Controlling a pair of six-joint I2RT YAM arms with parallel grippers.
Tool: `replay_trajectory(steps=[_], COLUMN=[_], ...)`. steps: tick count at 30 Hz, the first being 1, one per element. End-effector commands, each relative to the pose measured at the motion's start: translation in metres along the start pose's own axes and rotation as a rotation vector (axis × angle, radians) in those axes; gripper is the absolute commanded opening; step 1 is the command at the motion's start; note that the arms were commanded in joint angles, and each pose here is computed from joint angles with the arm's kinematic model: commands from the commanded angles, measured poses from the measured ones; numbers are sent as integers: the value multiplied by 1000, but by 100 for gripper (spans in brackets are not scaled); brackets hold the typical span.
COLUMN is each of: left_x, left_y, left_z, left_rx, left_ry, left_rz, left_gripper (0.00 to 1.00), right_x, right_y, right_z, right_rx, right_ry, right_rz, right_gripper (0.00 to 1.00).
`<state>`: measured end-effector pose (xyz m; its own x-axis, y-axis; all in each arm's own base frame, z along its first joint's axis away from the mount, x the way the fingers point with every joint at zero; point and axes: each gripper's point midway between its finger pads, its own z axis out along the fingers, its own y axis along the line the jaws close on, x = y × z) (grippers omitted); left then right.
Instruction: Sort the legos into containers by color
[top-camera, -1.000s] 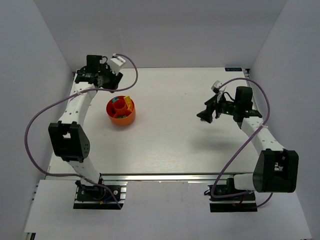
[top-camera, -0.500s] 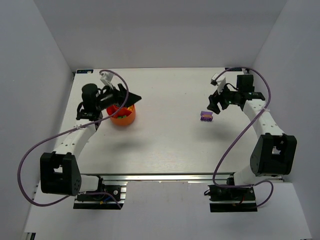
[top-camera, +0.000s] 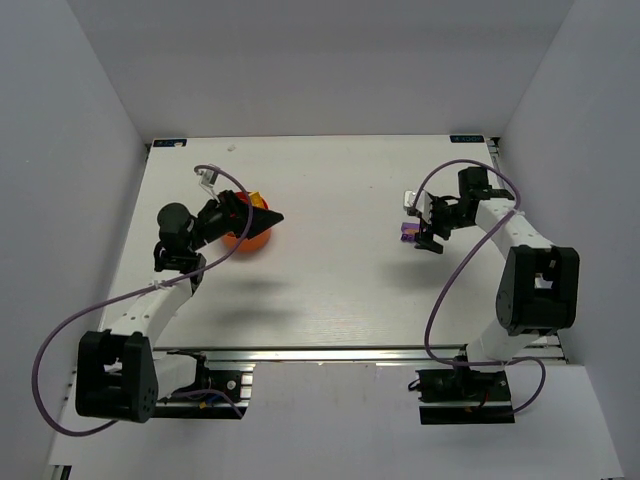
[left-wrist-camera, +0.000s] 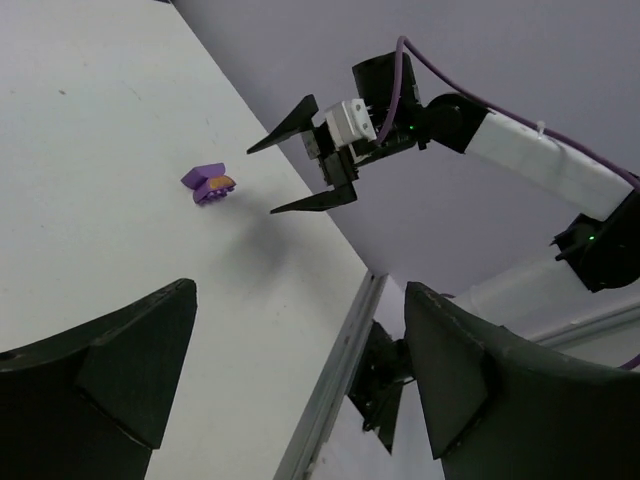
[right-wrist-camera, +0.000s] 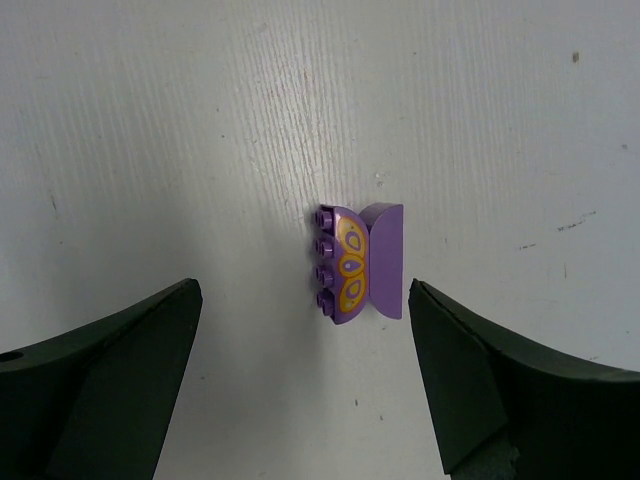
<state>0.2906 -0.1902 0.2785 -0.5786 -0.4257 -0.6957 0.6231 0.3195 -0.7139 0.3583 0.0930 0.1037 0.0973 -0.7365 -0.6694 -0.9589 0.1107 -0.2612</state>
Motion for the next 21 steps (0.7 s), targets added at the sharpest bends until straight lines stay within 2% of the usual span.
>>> replay_trajectory(steps=[1, 3, 5, 6, 8, 12, 21], left_x=[9, 8, 5, 4, 3, 3, 10], left_y=[-2, 6, 12, 15, 18, 3, 6], left_z=[4, 6, 6, 6, 0, -8, -6], left_rx=[77, 47, 4, -43, -102, -71, -49], left_ry=[33, 43, 56, 76, 86, 49, 101], left_rz=[-11, -1, 63, 51, 121, 196, 164], left_gripper=[88, 79, 78, 78, 78, 79, 81], right_x=[-11, -7, -1, 2, 8, 18, 38], right_y=[-22, -26, -31, -32, -37, -48, -58], right_z=[1, 5, 9, 11, 18, 28, 44], right_rx=[45, 47, 52, 47, 35, 25, -10], right_ry=[-35, -24, -8, 2, 20, 60, 119], right_rz=[-83, -78, -83, -90, -99, -99, -80], right_gripper=[89, 89, 89, 89, 89, 89, 89])
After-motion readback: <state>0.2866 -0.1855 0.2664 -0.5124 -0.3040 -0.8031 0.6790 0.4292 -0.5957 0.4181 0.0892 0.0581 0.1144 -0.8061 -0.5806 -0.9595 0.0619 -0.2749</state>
